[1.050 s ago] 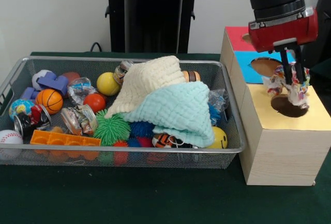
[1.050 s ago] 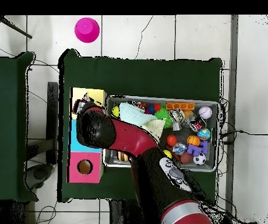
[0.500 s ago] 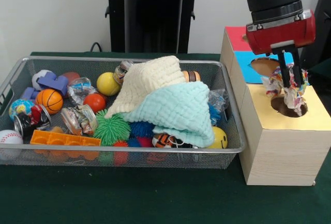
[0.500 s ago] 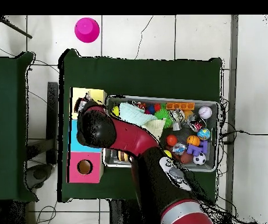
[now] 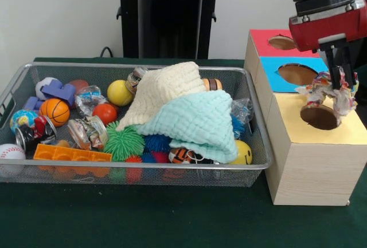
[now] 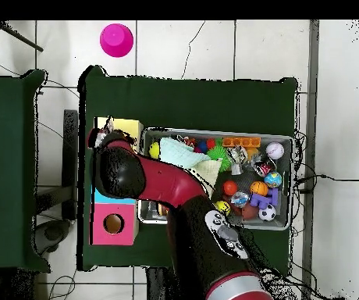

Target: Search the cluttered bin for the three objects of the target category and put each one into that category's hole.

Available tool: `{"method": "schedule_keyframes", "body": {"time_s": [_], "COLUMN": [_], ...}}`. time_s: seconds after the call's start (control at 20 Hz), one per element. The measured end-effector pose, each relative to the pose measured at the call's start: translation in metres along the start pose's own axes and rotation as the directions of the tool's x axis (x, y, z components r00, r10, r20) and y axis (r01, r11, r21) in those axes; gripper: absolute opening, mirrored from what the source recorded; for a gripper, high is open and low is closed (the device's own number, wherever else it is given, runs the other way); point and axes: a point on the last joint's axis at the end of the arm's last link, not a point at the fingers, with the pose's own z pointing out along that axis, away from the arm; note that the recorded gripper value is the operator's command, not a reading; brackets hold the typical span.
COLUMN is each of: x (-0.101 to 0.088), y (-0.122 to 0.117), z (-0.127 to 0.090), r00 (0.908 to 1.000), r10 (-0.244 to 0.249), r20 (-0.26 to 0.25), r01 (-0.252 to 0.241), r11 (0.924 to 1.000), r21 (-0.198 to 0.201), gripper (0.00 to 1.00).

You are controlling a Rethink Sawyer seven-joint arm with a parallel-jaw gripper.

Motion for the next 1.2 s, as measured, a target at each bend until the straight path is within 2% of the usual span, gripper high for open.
{"method": "schedule_keyframes", "body": {"time_s": [0.65, 0.9, 1.2], "x": [-0.037, -0.053, -0.061], "y": [0.005, -0.007, -0.020], "z": [-0.015, -0.020, -0.021], "r00": [0.9974, 0.9956, 0.9952], "r10": [0.001, 0.012, 0.007], "r20": [0.072, 0.093, 0.098], "r01": [0.000, -0.010, -0.003], "r11": [0.9999, 0.9998, 0.9993], "r21": [-0.014, -0.018, -0.036], "gripper": [0.00, 0.00, 0.00]}}
